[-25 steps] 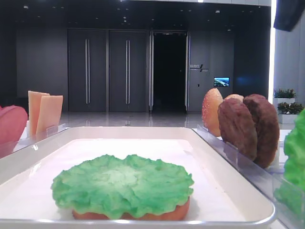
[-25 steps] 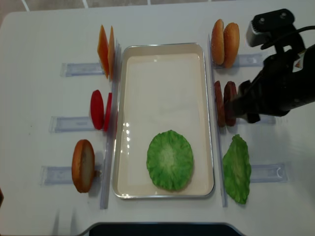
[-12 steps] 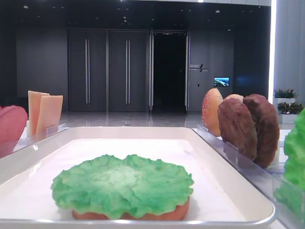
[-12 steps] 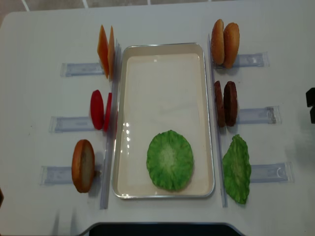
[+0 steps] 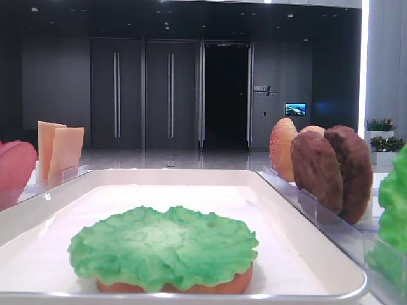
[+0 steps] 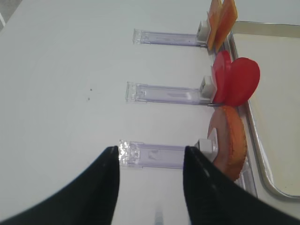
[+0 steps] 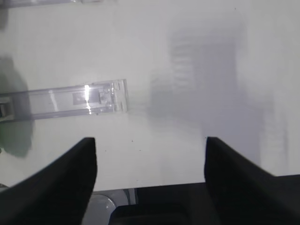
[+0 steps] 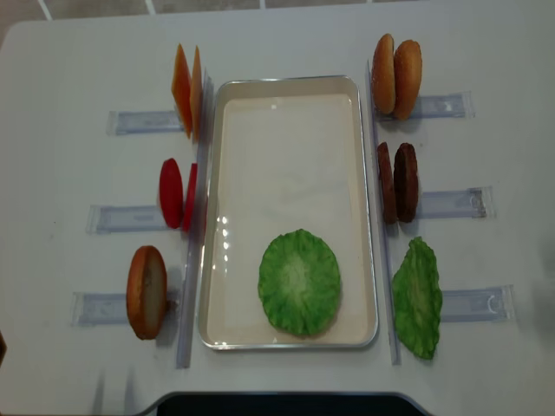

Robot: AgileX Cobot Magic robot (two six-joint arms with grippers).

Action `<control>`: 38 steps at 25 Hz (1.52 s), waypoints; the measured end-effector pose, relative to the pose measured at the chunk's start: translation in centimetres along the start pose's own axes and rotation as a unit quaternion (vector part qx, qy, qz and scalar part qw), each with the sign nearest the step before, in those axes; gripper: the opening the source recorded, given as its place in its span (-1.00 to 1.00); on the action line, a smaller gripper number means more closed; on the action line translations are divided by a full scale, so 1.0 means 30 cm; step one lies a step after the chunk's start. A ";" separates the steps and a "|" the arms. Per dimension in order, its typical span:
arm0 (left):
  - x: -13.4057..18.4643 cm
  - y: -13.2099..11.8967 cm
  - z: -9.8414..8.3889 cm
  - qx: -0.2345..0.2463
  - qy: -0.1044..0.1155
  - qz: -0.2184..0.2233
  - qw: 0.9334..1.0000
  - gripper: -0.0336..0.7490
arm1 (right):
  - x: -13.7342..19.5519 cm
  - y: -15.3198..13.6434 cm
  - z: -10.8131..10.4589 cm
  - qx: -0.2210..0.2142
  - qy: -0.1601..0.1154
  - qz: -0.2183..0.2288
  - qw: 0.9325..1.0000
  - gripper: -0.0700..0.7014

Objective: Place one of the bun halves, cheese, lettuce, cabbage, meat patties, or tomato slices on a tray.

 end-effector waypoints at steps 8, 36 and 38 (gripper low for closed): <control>0.000 0.000 0.000 0.000 0.000 0.000 1.000 -0.03 | 0.147 0.057 -0.024 -0.019 0.000 -0.108 0.994 0.46; 0.000 0.000 0.000 0.000 0.000 0.000 1.000 -0.03 | 0.279 0.173 -0.046 -0.066 0.006 -0.379 0.923 0.45; 0.000 0.000 0.000 0.000 0.000 0.000 1.000 -0.03 | 0.279 0.173 -0.046 -0.066 0.006 -0.379 0.923 0.45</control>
Point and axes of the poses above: a point on each arm's last joint axis where the gripper is mounted, y pointing back along that axis away from the gripper, z along the wrist's bending axis when the last joint is at zero, x = y × z, the point moved 9 cm from there along -y, pointing out along that axis toward the gripper, and after that the axes turned 9 degrees about -y, right-handed, at the moved point
